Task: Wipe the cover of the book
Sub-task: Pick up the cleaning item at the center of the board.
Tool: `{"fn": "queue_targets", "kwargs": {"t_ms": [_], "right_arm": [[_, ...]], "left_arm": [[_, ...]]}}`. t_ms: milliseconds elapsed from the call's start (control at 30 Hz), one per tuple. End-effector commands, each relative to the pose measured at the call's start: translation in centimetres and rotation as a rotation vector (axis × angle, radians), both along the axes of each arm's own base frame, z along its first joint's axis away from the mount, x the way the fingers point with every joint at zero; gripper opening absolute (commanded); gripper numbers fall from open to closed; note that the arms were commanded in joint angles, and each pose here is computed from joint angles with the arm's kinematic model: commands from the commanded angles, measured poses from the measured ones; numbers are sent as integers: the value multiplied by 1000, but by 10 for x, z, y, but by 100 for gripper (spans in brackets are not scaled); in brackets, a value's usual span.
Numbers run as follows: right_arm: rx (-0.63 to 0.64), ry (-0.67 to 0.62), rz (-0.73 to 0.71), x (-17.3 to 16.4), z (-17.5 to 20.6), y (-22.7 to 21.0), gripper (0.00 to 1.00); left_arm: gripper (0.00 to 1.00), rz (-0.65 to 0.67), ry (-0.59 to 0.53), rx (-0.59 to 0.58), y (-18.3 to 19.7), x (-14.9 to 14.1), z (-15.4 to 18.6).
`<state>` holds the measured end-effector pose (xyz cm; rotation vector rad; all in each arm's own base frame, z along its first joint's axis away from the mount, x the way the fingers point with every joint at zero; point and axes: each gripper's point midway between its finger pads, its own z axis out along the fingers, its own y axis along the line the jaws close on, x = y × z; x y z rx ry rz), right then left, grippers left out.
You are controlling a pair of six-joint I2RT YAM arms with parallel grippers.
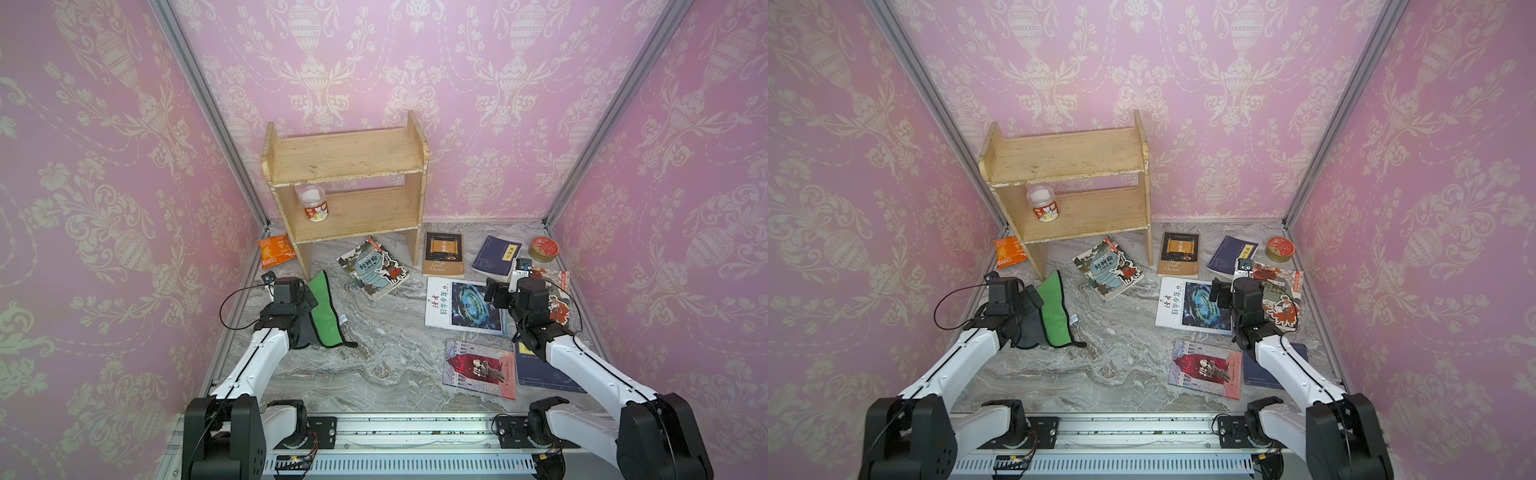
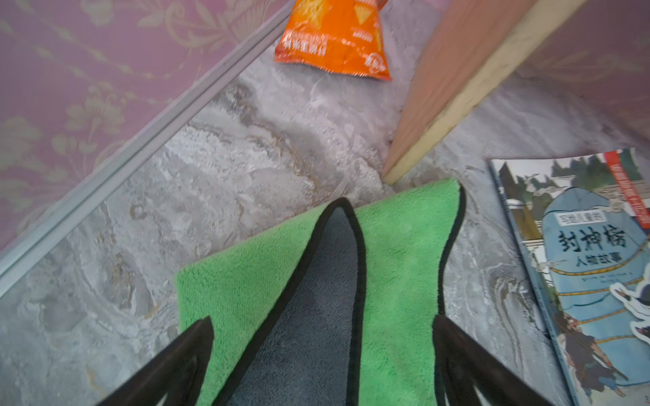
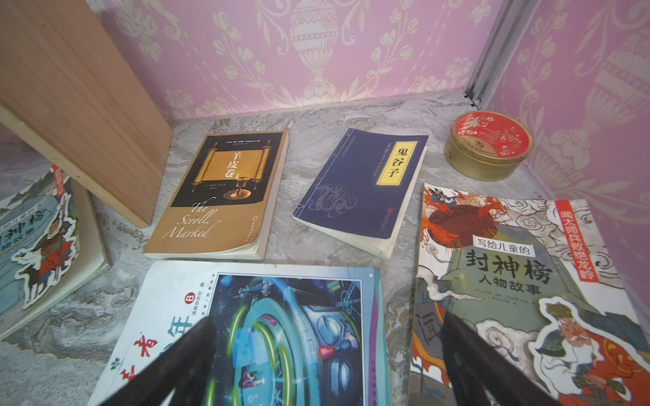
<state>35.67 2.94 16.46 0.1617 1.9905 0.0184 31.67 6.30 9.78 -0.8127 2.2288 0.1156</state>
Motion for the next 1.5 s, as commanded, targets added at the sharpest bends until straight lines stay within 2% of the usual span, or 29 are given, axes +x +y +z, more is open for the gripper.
{"fn": "queue_targets", "kwargs": {"t_ms": [0, 133, 233, 367, 533, 633, 833, 967, 1167, 1367, 1467], "right_arm": [[89, 29, 55, -8, 6, 19, 100], [99, 63, 93, -22, 6, 29, 100], [114, 59, 101, -33, 7, 31, 100], [147, 63, 116, -45, 5, 34, 100], [170, 106, 130, -51, -4, 39, 100], [182, 115, 142, -51, -2, 43, 100], [221, 127, 214, -47, 10, 64, 100], [282, 149, 360, -46, 22, 101, 100], [367, 116, 754, -64, 56, 180, 100], [260, 59, 1042, -89, 65, 233, 100], [233, 56, 1106, -93, 62, 255, 100]], "left_arm": [[99, 116, 141, -69, 5, -16, -33], [99, 124, 251, -133, -3, -15, -61], [99, 137, 274, -168, -7, -14, -71], [90, 124, 293, -220, -16, -15, -83], [63, 72, 341, -304, -39, -23, -104], [53, 28, 373, -300, -53, -30, -110], [16, -88, 386, -324, -84, -38, -111], [0, -244, 301, -385, -119, -29, -91], [0, -517, 50, -593, -182, -14, -19], [0, -670, -124, -781, -220, -14, 45], [0, -717, -168, -836, -236, -16, 63]]}}
